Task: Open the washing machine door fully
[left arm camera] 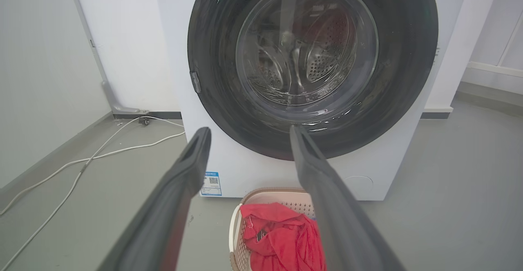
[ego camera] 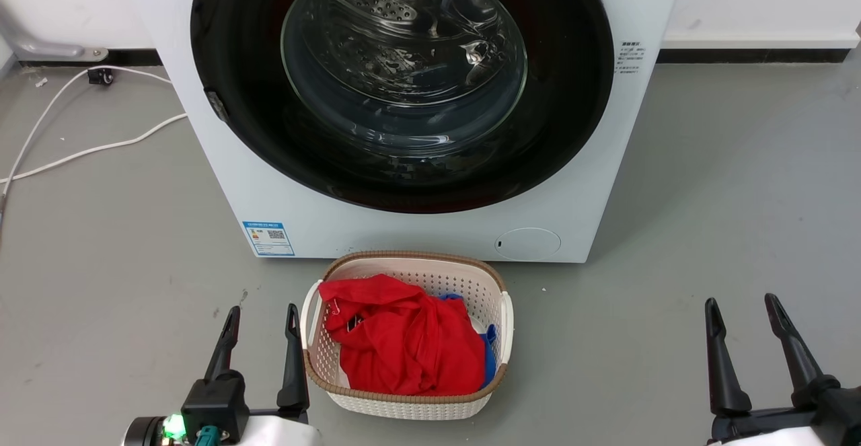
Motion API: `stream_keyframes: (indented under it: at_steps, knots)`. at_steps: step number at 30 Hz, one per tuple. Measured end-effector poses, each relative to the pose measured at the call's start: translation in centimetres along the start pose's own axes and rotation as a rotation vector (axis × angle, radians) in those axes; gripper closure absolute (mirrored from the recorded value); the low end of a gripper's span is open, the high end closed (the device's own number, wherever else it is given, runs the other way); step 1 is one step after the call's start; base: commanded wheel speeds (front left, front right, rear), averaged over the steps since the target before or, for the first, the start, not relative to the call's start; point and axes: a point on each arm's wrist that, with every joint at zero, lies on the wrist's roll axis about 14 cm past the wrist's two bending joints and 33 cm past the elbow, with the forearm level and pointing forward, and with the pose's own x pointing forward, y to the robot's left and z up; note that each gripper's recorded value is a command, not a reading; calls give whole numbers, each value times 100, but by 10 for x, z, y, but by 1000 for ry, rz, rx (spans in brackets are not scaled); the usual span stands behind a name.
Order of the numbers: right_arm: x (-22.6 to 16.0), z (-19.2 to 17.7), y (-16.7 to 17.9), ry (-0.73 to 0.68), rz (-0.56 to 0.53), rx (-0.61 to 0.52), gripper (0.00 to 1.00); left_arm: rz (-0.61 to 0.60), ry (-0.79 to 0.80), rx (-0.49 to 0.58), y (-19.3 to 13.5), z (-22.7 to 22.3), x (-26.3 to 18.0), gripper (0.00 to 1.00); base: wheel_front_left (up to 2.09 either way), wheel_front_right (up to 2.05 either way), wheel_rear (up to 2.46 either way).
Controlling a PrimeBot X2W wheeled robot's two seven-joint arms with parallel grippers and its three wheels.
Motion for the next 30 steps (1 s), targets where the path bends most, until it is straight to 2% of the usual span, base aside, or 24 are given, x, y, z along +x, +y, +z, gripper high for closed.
stream_keyframes:
  at_steps: [7, 18, 26, 27, 28, 29, 30]
  knots:
    - [-2, -2, 3, 1, 10, -17, 0, -7, -10, 44, -1, 0, -2, 0, 0, 0, 0]
    - [-5, -8, -2, 16, -16, 49, 0, 0, -3, 38, 1, -2, -3, 0, 0, 0, 0]
    - [-5, -11, 0, 26, -11, 55, 0, 7, 3, 40, 3, -4, -3, 0, 0, 0, 0]
    - [-5, -12, 0, 28, -10, 56, 50, 8, 3, 42, 3, -4, -3, 0, 0, 0, 0]
    - [-5, -12, 0, 29, -10, 56, 88, 8, 3, 42, 3, -4, -3, 0, 0, 0, 0]
    - [-5, -12, 2, 30, -5, 58, 100, 9, 3, 43, 3, -4, -3, 0, 0, 0, 0]
    - [-5, -13, 4, 31, 0, 61, 100, 8, 3, 42, 3, -4, -3, 0, 0, 0, 0]
